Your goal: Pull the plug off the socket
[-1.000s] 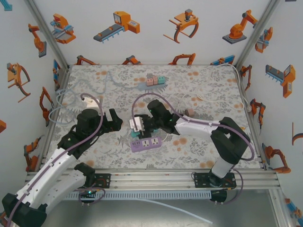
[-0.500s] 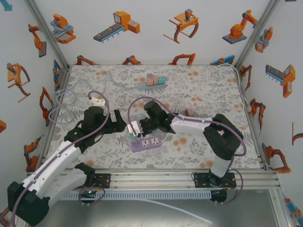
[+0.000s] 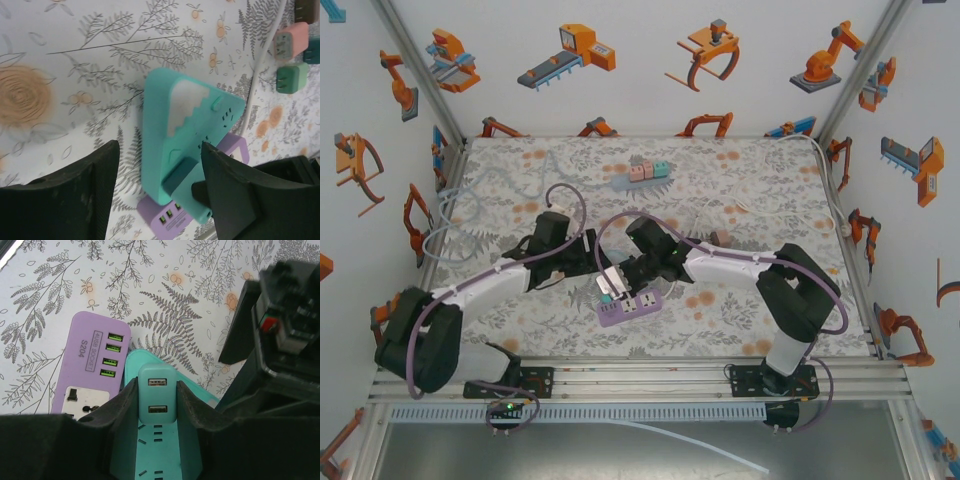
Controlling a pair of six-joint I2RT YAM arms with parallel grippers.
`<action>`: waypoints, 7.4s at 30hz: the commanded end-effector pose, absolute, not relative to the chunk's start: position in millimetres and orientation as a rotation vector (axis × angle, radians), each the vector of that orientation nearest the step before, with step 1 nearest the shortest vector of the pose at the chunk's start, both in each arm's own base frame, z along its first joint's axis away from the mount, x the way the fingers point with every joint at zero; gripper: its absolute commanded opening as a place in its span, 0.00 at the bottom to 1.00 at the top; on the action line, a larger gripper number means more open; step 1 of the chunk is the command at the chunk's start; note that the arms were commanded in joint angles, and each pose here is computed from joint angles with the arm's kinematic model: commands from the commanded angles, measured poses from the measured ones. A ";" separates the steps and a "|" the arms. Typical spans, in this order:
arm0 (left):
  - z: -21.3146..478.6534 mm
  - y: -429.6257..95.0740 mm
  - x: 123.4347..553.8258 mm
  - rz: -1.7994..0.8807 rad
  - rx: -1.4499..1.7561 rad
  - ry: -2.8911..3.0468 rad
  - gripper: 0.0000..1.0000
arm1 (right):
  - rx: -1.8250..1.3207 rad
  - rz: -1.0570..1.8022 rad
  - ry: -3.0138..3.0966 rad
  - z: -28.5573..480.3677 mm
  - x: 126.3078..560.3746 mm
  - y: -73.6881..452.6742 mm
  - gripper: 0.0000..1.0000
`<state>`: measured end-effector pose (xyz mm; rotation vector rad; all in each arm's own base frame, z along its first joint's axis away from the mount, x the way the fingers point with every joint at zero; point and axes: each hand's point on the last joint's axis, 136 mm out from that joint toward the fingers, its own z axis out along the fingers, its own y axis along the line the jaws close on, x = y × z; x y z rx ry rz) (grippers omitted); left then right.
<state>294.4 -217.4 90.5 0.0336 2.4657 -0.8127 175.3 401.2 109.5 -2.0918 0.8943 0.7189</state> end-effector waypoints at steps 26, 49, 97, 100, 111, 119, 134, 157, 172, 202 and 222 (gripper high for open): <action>-6.4 -171.5 248.6 -0.478 0.007 2.739 0.45 | -1.909 0.679 0.960 176.0 195.2 416.8 0.24; -20.3 -165.6 248.3 -0.423 0.019 2.771 0.43 | -1.960 0.751 0.986 177.9 171.5 418.6 0.17; 237.7 -247.5 169.4 -0.967 0.745 1.825 0.99 | 0.624 1.096 2.407 73.4 253.8 103.2 0.07; 235.2 -248.9 170.1 -0.965 0.752 1.831 0.97 | 0.618 1.109 2.431 62.6 248.2 109.6 0.08; 226.9 -249.7 173.5 -0.965 0.728 1.842 0.97 | 0.654 1.022 2.477 28.5 241.2 106.9 0.42; 225.6 -249.0 176.8 -0.951 0.714 1.850 0.97 | 0.637 0.927 2.489 31.7 235.4 97.4 0.57; 230.8 -180.1 222.6 -0.543 0.322 1.943 0.97 | 0.384 0.590 2.162 156.2 291.1 60.8 0.62; 209.8 -204.5 485.1 -0.674 -0.125 2.119 0.91 | -0.041 0.744 2.193 182.4 567.4 215.9 0.63; 108.1 -245.6 589.9 -0.777 -0.012 2.275 0.61 | 0.015 0.946 2.186 121.0 647.0 254.3 0.63; 72.1 -233.8 469.9 -0.965 -0.078 2.480 0.40 | 0.158 1.143 2.415 96.9 495.7 286.2 0.56; 95.0 -211.9 416.3 -0.850 -0.067 2.421 0.47 | -0.209 0.874 2.222 180.1 460.1 267.6 0.60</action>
